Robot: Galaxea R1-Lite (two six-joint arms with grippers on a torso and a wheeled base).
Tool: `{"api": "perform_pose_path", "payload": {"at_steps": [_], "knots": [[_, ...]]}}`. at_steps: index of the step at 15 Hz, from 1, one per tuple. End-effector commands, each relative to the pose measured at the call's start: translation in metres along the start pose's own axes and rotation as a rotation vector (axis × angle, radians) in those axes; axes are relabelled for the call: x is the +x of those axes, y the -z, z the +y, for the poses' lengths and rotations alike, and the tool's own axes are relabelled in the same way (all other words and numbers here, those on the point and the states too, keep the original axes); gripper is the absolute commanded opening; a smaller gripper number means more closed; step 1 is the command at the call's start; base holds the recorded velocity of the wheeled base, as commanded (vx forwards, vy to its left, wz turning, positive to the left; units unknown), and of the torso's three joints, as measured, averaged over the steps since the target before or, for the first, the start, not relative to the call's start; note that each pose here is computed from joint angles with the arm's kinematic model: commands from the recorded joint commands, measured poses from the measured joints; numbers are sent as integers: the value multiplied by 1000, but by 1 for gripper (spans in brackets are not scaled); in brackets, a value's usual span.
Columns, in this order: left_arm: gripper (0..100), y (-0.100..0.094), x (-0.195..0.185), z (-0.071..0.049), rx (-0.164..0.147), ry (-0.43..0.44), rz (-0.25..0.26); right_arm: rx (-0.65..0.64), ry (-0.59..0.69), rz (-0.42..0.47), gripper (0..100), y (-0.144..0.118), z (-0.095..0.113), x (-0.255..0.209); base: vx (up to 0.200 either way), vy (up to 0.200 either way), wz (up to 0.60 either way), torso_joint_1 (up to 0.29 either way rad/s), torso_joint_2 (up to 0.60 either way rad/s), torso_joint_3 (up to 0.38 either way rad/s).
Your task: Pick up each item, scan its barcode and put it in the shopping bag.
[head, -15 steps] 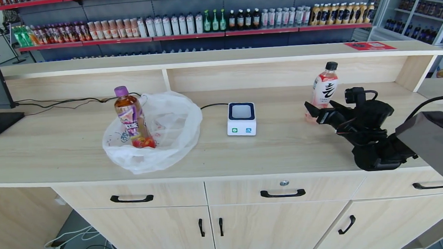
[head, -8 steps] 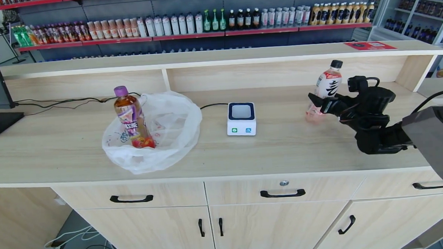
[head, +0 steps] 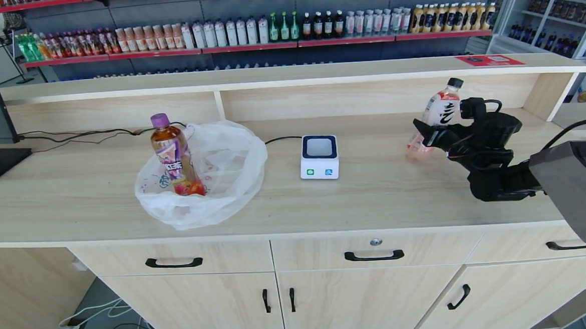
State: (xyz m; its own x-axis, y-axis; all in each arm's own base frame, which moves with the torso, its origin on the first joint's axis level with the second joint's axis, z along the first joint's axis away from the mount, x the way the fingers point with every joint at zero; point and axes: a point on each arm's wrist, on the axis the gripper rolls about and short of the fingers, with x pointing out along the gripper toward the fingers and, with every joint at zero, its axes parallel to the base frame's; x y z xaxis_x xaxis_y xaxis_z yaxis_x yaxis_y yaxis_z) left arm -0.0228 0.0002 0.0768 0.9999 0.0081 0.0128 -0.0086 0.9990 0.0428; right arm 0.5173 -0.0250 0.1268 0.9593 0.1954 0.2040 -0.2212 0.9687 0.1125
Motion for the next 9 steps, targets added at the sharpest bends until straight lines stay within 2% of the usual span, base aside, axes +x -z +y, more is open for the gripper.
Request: {"api": "perform_pose_path", "payload": {"at_steps": [1,5,9], "knots": [[100,0,0,0,0,0,-1,-5,-22,-15,0,-6,2,0,0,0,0,0,0,0],[100,0,0,0,-3,-1,-1,-18,-56,-63,0,-23,12,0,0,0,0,0,0,0],[100,0,0,0,-5,0,-1,-42,-78,-157,0,-60,23,-12,0,0,0,0,0,0]]}}
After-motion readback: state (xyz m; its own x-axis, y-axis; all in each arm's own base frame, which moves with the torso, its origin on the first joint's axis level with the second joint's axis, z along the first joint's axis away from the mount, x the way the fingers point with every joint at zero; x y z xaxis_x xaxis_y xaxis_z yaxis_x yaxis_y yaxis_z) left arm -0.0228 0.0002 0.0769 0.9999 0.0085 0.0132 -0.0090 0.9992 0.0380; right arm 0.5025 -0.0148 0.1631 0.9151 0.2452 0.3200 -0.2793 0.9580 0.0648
